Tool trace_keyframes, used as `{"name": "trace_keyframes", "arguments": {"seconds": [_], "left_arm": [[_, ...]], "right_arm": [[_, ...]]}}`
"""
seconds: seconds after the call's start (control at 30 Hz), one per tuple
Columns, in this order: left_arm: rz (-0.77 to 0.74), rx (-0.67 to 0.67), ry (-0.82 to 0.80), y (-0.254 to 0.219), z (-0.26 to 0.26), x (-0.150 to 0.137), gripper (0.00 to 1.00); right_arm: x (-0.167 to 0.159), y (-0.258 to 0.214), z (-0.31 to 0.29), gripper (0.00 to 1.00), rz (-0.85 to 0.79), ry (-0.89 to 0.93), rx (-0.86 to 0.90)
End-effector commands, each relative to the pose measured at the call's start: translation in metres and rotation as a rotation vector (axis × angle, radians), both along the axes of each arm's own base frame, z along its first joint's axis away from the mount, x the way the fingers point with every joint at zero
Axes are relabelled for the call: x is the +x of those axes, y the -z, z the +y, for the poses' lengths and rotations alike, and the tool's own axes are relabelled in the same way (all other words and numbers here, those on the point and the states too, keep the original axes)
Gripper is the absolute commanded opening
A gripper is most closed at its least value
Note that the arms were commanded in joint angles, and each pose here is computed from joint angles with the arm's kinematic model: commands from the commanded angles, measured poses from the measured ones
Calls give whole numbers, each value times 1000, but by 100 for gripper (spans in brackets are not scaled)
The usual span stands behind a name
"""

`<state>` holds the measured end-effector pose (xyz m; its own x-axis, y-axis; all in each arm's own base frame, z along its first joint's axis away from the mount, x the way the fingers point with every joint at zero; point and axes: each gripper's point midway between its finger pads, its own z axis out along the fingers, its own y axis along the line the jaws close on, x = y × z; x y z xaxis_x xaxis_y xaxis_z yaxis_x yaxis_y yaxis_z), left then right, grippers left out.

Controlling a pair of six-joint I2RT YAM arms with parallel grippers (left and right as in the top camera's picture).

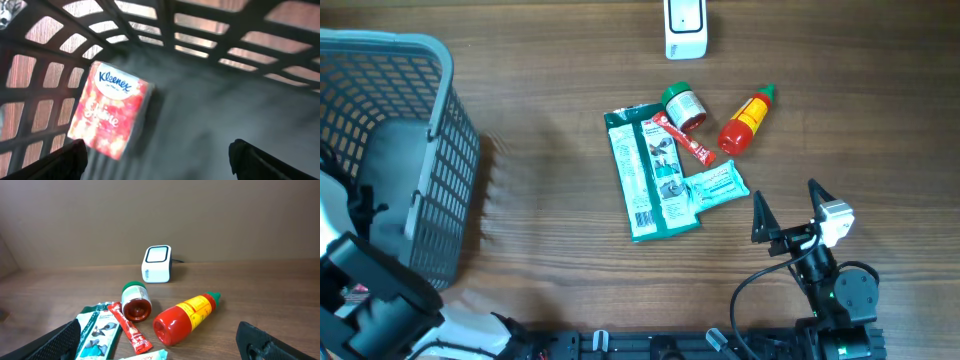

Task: Scan the item barcode
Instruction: 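Reach the left gripper into the basket and grasp the red Kleenex tissue pack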

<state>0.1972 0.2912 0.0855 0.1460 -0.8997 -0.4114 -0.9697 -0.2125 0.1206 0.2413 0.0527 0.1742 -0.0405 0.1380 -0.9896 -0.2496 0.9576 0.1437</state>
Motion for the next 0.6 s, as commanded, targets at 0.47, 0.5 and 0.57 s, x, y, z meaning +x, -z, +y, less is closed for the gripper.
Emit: {"name": "trace_keyframes", "arguments": {"seconds": [0.47,0.5,0.57], "left_arm": [[168,-100,124,73,-14,-38,75],[169,-102,116,73,-14,-40,62],[170,-107,102,73,-12,-45,27]], "right_arm": [[0,0,-1,100,-6,7,-12],[0,0,-1,100,-6,7,-11],[0,0,-1,100,-6,7,-12]]}}
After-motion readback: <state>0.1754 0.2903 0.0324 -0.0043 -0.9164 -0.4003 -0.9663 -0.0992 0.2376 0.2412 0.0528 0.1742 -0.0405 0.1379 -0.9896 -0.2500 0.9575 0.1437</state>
